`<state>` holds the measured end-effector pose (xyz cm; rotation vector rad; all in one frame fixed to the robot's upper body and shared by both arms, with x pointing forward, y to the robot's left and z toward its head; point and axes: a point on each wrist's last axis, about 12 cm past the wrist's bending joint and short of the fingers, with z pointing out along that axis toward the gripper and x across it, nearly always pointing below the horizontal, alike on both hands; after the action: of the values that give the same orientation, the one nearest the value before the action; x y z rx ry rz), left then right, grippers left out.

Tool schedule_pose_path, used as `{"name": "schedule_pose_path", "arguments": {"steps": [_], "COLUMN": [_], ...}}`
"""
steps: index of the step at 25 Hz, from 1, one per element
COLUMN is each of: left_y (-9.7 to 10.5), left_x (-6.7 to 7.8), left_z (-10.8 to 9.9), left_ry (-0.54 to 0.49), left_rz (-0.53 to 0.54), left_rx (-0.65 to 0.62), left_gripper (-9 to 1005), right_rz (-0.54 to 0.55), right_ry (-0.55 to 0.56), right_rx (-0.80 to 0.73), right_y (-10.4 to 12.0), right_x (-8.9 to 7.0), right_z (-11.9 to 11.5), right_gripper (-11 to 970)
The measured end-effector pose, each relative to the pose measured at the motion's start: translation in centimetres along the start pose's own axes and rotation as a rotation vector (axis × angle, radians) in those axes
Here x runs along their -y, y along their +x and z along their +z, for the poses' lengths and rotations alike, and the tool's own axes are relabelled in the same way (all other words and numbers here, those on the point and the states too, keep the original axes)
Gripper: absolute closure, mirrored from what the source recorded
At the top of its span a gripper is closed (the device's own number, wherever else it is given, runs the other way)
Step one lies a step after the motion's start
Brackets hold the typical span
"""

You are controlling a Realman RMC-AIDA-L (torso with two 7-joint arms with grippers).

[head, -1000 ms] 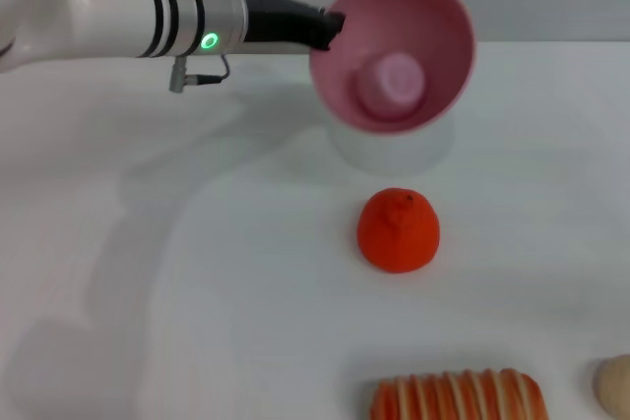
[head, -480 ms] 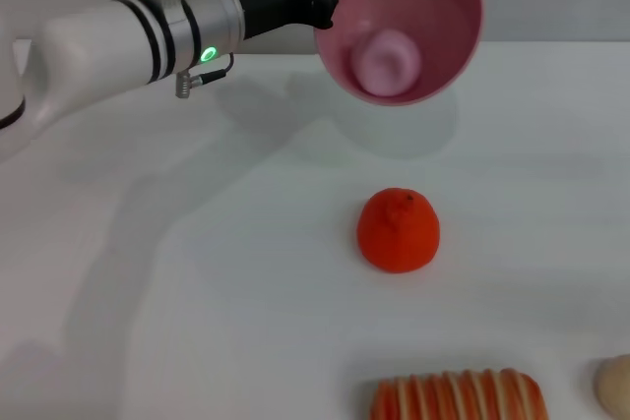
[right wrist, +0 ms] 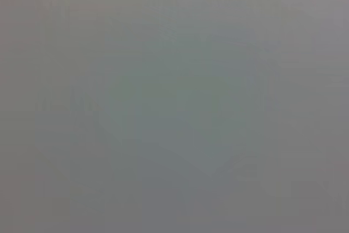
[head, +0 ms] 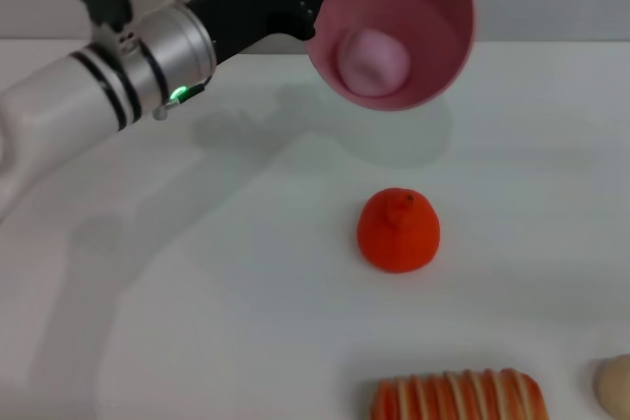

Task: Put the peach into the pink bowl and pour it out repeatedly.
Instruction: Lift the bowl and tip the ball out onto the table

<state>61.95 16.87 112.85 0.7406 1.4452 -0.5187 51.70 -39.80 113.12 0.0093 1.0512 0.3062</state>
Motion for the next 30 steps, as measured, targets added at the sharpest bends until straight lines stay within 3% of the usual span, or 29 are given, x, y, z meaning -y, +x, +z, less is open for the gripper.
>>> {"name": "schedule_pose_path", "arguments": {"steps": [7,19,30], "left_y": [0.5,0.9,0.7], "left_x": [0.6,2.0,3.9], "left_z": [-1.4,-1.0,-0.6], "left_ry": [-0.001,0.025,0.082], "left_rz": [0.112,0.228,0.210], "left_rx": [0.072,0.090,0.137], "left_gripper": [960,960,960], "right_rz": [0.019,0.051,0.019], "right_ry": [-0.010,-0.008,0.111], "right_rx": [-0.001,-0.017,-0.014], "right_y": [0.5,1.4,0.7], "right_x": [-0.5,-1.0,1.1], "right_z": [1.0,2.0,1.8], "right_gripper": [415,414,415]}}
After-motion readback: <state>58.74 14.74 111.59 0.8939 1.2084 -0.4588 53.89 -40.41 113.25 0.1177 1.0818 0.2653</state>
